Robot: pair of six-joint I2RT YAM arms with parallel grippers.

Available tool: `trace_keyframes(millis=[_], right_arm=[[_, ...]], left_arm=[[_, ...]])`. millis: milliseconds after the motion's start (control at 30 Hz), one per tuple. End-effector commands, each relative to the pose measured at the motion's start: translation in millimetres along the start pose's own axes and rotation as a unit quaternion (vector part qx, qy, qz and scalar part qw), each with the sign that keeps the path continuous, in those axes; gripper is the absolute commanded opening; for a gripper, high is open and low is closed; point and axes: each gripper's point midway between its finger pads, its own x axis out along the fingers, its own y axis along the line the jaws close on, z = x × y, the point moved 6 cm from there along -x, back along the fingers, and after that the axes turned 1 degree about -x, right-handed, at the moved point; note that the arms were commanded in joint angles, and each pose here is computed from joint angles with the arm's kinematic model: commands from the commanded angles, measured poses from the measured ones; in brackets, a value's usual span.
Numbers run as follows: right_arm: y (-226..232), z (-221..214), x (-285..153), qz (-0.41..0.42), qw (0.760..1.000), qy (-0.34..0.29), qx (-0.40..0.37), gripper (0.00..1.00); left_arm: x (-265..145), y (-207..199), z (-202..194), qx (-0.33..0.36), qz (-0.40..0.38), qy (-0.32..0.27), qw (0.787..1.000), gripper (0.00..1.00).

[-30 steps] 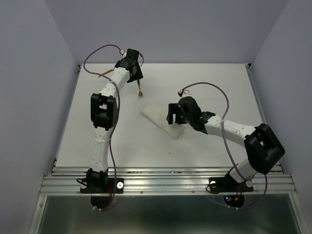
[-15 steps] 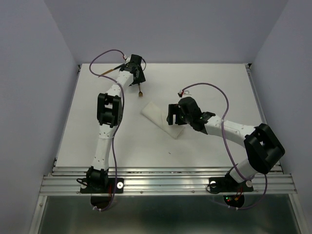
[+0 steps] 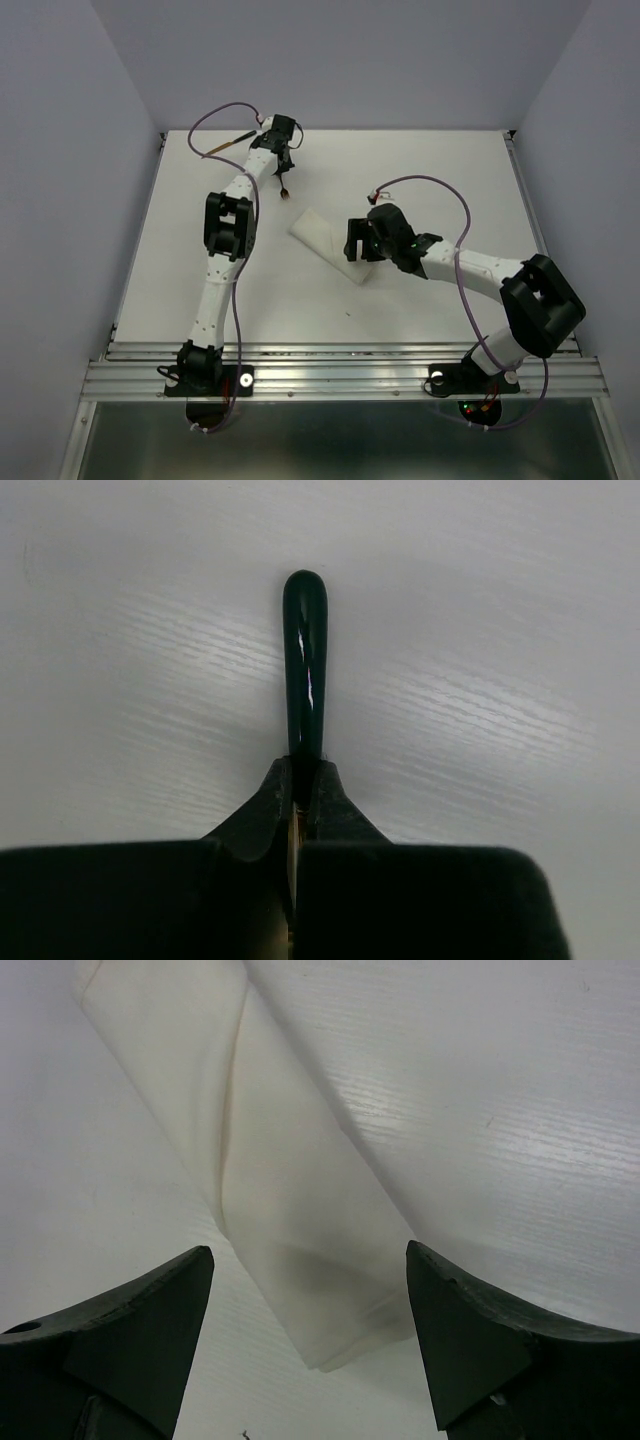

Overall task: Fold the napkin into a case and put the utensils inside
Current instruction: Turn over the smaller rectangle-folded napkin at the center of the board.

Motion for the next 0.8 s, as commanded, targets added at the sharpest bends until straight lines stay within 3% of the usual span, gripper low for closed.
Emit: trace_keyframes(millis=[0, 267, 500, 700, 767], right_arm=[[8, 11, -13, 0.025, 0.999, -0.029, -0.004, 0.83], [16, 31, -21, 0.042, 0.997, -0.052, -0.034, 0.83], [18, 52, -33, 0.049, 0.99, -0.123, -0.041, 0.84], [21, 62, -34, 0.045, 0.989, -0.137, -0.03, 0.84], [24, 62, -32, 0.049, 0.99, -0.13, -0.021, 0.86]], left_arm=[[-17, 18, -9, -0.014, 0.02, 0.031, 0.999, 0.0], [-71, 52, -44, -0.067, 0.062, 0.048, 0.995, 0.0], [-122, 82, -123, -0.072, 0.1, 0.099, 0.987, 0.0], [-153, 65, -186, -0.079, 0.048, 0.15, 0.984, 0.0], [-161, 60, -200, -0.071, 0.033, 0.169, 0.983, 0.07]])
